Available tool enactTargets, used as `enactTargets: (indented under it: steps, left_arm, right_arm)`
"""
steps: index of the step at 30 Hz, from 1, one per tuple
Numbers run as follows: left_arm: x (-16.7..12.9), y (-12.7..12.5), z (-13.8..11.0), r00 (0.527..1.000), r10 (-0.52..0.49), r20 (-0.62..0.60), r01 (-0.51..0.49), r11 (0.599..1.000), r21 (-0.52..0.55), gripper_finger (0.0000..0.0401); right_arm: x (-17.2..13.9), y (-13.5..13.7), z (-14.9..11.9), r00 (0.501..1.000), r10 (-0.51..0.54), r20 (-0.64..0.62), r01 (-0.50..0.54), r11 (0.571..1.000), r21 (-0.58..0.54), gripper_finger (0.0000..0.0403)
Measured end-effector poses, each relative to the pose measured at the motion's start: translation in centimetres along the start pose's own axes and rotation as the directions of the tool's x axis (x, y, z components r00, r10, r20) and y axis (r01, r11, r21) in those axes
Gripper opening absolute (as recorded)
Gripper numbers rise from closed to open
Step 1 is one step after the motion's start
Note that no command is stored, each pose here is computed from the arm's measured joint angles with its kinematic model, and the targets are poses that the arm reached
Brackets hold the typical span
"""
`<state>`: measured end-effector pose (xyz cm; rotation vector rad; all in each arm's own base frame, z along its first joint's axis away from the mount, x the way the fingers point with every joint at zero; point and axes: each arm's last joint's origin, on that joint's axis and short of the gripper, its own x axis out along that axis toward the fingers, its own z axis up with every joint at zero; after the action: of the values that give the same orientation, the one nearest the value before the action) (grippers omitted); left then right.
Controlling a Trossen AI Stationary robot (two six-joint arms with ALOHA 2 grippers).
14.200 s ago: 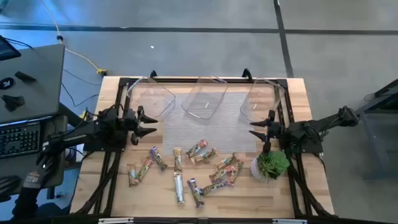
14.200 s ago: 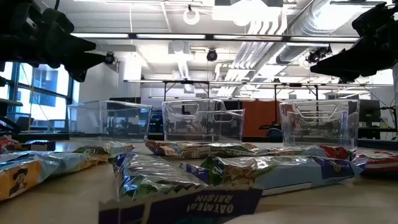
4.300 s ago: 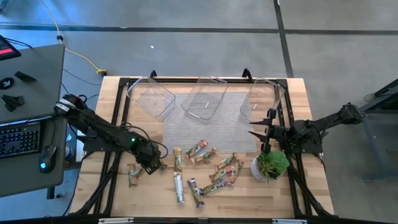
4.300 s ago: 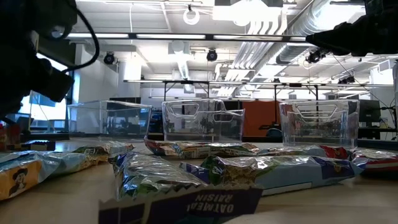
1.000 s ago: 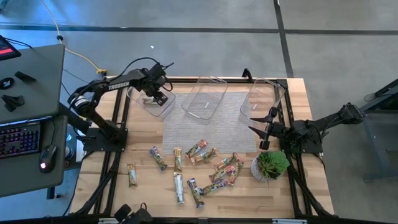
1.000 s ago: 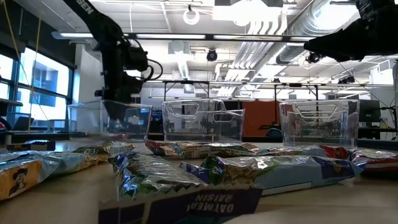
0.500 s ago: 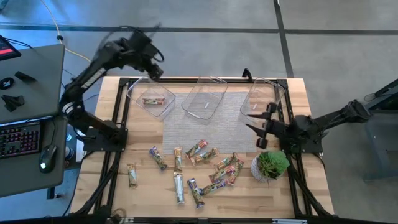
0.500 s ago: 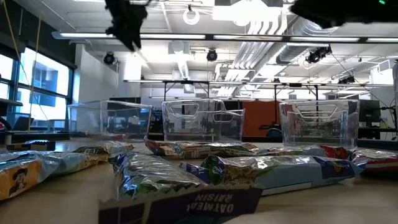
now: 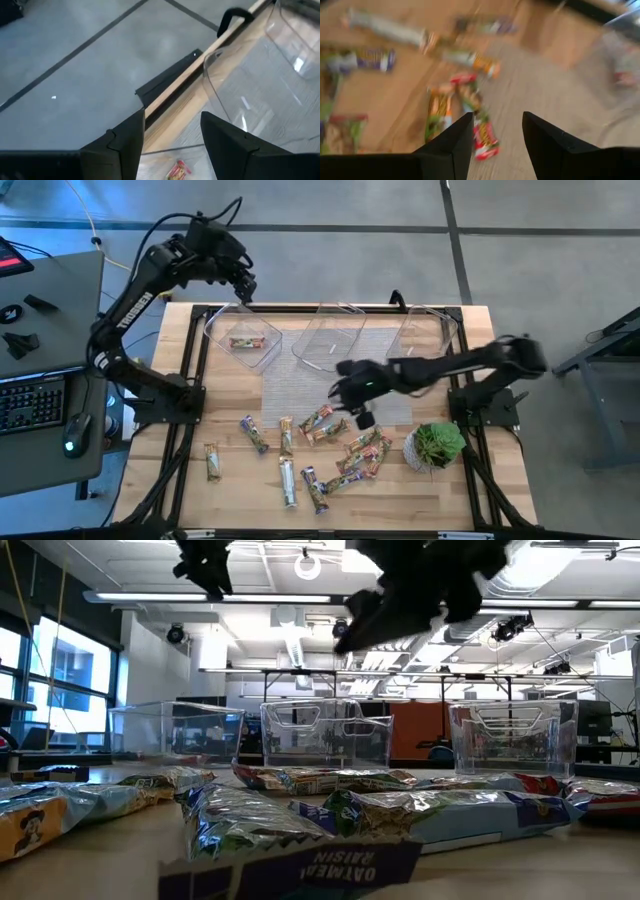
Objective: Pick and place Granola Bars by type
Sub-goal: Put the red granola bar into the left transparent bin
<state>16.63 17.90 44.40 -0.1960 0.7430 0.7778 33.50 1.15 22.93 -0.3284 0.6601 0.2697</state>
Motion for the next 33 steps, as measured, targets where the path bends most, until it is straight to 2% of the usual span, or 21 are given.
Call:
enactTargets:
  steps: [2, 6, 13, 19, 23, 28, 33]
  left_arm:
    - [0.4, 0.0, -0.1, 1.0, -0.008, -0.02, 0.008, 1.0, 0.004, 0.0188]
    - [1.1, -0.1, 0.0, 0.999, -0.011, -0.038, 0.011, 1.0, 0.007, 0.0188]
    - [1.7, -0.1, 0.1, 0.999, -0.019, -0.05, 0.02, 0.999, 0.026, 0.0188]
    - [1.7, -0.2, 0.1, 0.998, -0.04, -0.048, 0.041, 0.999, 0.026, 0.0188]
    - [1.7, -0.2, 0.1, 0.998, -0.04, -0.05, 0.041, 0.999, 0.026, 0.0188]
    - [1.7, -0.2, 0.1, 0.998, -0.041, -0.053, 0.042, 0.999, 0.025, 0.0188]
    - [1.7, -0.2, 0.1, 0.998, -0.042, -0.053, 0.043, 0.999, 0.025, 0.0188]
  right_arm:
    - [1.7, -0.3, 0.2, 0.998, 0.024, -0.062, -0.024, 1.0, -0.011, 0.0154]
    - [5.1, -0.8, 0.4, 0.993, 0.066, -0.099, -0.068, 0.997, -0.023, 0.0154]
    - [9.6, -1.1, -1.5, 0.957, 0.158, -0.242, -0.163, 0.987, 0.003, 0.0153]
    - [10.7, -2.0, -2.6, 0.946, 0.152, -0.286, -0.165, 0.986, -0.019, 0.0153]
    - [10.6, -2.5, -2.8, 0.945, 0.187, -0.267, -0.194, 0.981, 0.001, 0.0153]
    - [10.6, -2.5, -2.8, 0.945, 0.207, -0.252, -0.225, 0.973, -0.045, 0.0153]
    - [10.9, -1.9, -4.3, 0.943, 0.205, -0.261, -0.223, 0.974, -0.043, 0.0153]
